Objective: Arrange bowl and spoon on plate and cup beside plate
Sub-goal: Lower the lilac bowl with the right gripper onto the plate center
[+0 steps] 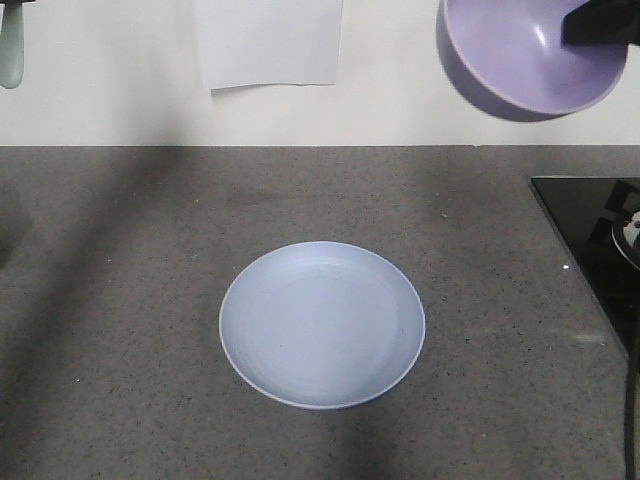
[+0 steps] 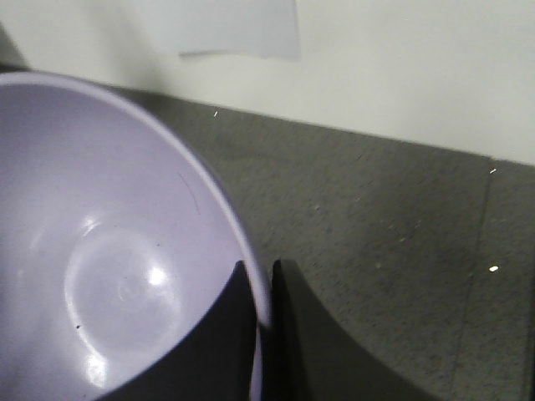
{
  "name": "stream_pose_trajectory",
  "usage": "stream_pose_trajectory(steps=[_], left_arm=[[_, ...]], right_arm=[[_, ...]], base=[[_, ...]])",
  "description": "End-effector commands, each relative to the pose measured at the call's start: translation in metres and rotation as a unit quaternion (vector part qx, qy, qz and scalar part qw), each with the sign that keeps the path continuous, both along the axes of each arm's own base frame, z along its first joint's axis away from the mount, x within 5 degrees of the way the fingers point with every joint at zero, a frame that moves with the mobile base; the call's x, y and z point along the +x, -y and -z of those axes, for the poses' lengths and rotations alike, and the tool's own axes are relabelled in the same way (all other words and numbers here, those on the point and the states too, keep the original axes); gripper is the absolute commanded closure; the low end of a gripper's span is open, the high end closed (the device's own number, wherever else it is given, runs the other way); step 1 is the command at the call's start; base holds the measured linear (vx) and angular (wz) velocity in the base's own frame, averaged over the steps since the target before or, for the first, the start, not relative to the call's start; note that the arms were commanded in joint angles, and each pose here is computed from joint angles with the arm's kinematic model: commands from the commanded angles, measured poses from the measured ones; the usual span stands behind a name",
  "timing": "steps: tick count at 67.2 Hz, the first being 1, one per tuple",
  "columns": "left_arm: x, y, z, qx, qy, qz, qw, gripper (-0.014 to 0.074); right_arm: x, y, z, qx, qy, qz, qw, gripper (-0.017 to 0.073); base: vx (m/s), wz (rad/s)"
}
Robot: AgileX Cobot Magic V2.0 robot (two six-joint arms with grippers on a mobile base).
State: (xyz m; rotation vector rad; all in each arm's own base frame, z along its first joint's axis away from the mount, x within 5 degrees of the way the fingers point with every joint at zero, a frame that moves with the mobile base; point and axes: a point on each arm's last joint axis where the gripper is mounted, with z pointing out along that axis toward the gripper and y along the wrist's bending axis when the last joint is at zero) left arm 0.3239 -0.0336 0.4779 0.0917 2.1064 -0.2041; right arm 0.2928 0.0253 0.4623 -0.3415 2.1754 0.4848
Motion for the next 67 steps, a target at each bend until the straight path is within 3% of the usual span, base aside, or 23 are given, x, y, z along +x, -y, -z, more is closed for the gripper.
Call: stream_pose_trajectory(steps=[1, 11, 27, 33, 45, 55, 67], left_arm=[[-0.003, 0.004, -0.013, -0.03, 0.034, 0.005, 0.999, 0.06], [0.008, 0.006, 0.001, -0.027, 0.002, 0.007, 1.0, 0.06], [0.021, 0.01, 0.015, -0.008, -0.021, 0.022, 1.0, 0.06], [0.022, 0.014, 0.017, -0.001, -0.021, 0.033, 0.999, 0.06], [0.02, 0.024, 0.017, 0.008, -0.021, 0.053, 0.998, 0.06], [0.018, 0.036, 0.017, 0.018, -0.018, 0.076, 0.997, 0.06], [0.016, 0.045, 0.017, 0.019, -0.018, 0.088, 0.996, 0.06]], right_arm=[[0.003, -0.006, -0.007, 0.032, 0.017, -0.035, 0.999, 0.056], [0.017, -0.01, 0.008, 0.043, -0.006, -0.067, 0.997, 0.0558], [0.04, -0.018, 0.035, 0.024, -0.04, -0.105, 0.993, 0.0556], [0.048, -0.036, 0.049, 0.003, -0.057, -0.128, 0.99, 0.0556], [0.061, -0.082, 0.078, -0.07, -0.072, -0.169, 0.98, 0.0556], [0.065, -0.115, 0.098, -0.1, -0.085, -0.185, 0.974, 0.0556], [0.073, -0.136, 0.124, -0.12, -0.113, -0.191, 0.968, 0.0556]], base=[[0.0, 0.0], [0.0, 0.0], [0.0, 0.0], [0.0, 0.0], [0.0, 0.0], [0.0, 0.0], [0.0, 0.0]])
